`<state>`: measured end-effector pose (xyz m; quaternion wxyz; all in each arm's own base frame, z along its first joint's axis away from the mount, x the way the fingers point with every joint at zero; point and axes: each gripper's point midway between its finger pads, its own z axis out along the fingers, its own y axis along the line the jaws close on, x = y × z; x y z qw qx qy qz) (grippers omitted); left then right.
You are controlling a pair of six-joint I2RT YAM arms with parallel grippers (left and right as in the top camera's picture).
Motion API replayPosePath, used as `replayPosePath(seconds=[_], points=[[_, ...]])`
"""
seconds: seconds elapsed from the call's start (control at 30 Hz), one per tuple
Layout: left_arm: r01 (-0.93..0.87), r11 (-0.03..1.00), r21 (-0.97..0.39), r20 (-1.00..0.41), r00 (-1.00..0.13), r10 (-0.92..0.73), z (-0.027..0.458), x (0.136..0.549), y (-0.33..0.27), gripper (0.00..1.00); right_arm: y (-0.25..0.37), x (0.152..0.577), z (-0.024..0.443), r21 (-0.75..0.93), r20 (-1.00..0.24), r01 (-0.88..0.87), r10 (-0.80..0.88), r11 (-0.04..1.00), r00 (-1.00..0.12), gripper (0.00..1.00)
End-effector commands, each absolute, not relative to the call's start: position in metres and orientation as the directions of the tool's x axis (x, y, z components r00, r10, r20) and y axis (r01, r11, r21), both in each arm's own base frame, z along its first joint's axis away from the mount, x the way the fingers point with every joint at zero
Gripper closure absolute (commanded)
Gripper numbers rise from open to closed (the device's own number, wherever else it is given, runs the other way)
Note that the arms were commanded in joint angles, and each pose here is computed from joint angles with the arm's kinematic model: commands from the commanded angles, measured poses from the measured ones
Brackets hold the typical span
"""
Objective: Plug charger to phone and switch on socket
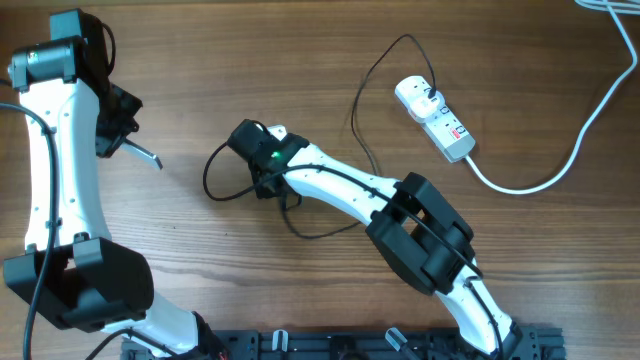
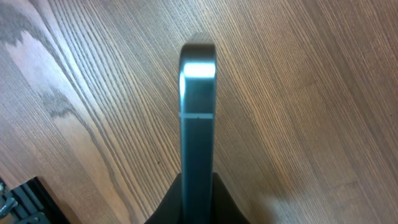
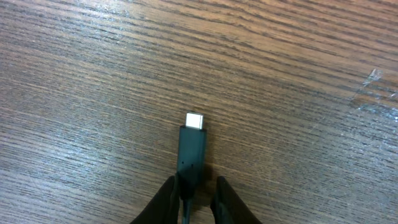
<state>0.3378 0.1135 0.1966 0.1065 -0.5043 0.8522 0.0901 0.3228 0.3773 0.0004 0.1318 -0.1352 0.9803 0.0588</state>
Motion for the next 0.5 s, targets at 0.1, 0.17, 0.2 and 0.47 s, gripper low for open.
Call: replayPosePath(seconds=[0.1, 0.17, 0.2, 0.47], points=[[-0.892, 0.451, 0.042, -0.296, -0.442, -0.847, 0.2009, 0.3380, 0.1184, 0.96, 0.3748, 0.3134, -0.0199, 0.076, -0.219, -0.281, -0.259, 0.957, -0.941, 0.85], [-0.892, 0.451, 0.042, -0.296, -0.442, -0.847, 0.2009, 0.3380, 0.1184, 0.96, 0.3746, 0.3133, -0.0199, 0.075, -0.219, -0.281, -0.259, 0.957, -0.941, 0.85], [-0.892, 0.451, 0.043, -0.296, -0.442, -0.847, 0.2009, 0.3380, 0.1184, 0.96, 0.3747, 0.3133, -0.0199, 0.076, -0.218, -0.281, -0.259, 0.957, -0.941, 0.87], [-0.887, 0.460, 0.037, -0.283, -0.450, -0.847, 0.2002, 0.3381, 0.1158, 0.96, 0.3824, 0.3222, -0.0134, 0.096, -0.254, -0.322, -0.290, 0.942, -0.923, 0.90]])
